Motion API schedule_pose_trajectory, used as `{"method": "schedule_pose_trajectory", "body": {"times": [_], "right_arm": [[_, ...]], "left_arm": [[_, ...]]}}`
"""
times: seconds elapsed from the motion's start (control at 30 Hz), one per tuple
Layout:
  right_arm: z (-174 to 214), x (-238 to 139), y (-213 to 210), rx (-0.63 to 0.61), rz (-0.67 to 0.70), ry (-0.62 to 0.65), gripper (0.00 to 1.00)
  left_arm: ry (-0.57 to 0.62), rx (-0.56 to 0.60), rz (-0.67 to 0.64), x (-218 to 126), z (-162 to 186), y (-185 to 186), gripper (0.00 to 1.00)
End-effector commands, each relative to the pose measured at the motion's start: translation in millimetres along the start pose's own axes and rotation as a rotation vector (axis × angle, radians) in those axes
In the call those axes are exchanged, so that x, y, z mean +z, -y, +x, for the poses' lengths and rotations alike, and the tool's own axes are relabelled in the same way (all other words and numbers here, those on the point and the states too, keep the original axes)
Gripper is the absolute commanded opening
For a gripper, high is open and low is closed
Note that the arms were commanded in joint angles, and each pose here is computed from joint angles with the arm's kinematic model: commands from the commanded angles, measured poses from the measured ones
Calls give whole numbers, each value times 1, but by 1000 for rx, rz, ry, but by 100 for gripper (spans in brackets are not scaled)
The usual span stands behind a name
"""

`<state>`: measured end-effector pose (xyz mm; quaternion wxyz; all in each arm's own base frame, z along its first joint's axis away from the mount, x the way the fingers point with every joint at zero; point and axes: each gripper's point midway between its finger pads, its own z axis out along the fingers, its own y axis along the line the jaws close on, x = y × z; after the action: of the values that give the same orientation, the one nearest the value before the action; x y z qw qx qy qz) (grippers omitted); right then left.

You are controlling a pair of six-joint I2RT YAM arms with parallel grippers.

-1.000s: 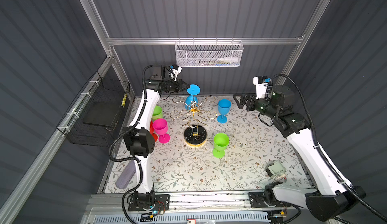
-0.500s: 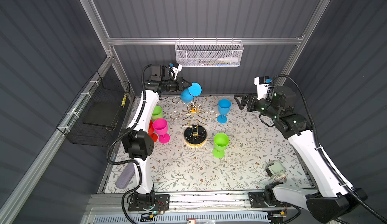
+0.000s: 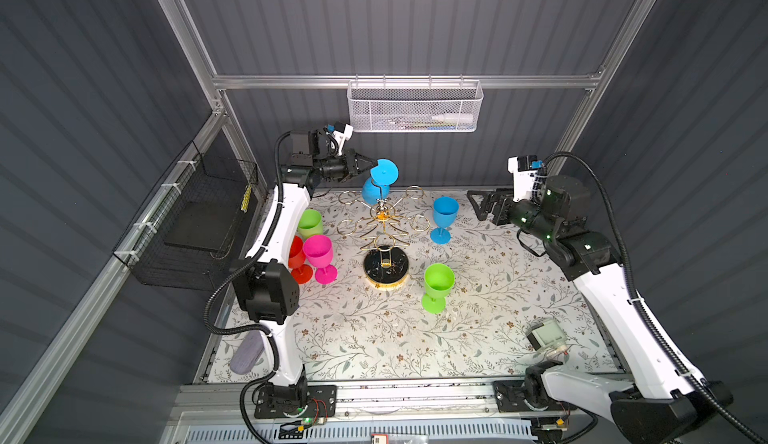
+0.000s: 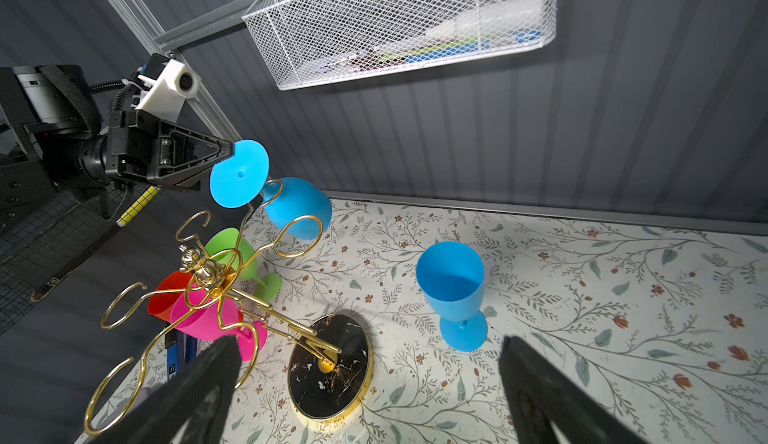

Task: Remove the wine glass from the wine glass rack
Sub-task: 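Close the left gripper on the blue glass foot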

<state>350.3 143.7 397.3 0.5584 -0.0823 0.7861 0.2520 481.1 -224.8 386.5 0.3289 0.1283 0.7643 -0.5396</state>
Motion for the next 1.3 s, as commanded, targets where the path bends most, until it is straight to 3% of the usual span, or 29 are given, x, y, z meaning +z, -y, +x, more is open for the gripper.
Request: {"method": "schedule_pose_trajectory", "body": {"times": [0.0, 0.43, 1.27], "right_arm": [[-8, -9, 0, -21, 5, 41, 99], [-9, -17, 1, -21, 7, 61, 99], [-13, -18, 1, -14, 8, 65, 99]], "left_arm": [[28, 77, 42, -15, -9, 32, 0], [-37, 47, -59, -13, 10, 11, 0], [-116, 39, 33, 22, 24, 19, 0]]}}
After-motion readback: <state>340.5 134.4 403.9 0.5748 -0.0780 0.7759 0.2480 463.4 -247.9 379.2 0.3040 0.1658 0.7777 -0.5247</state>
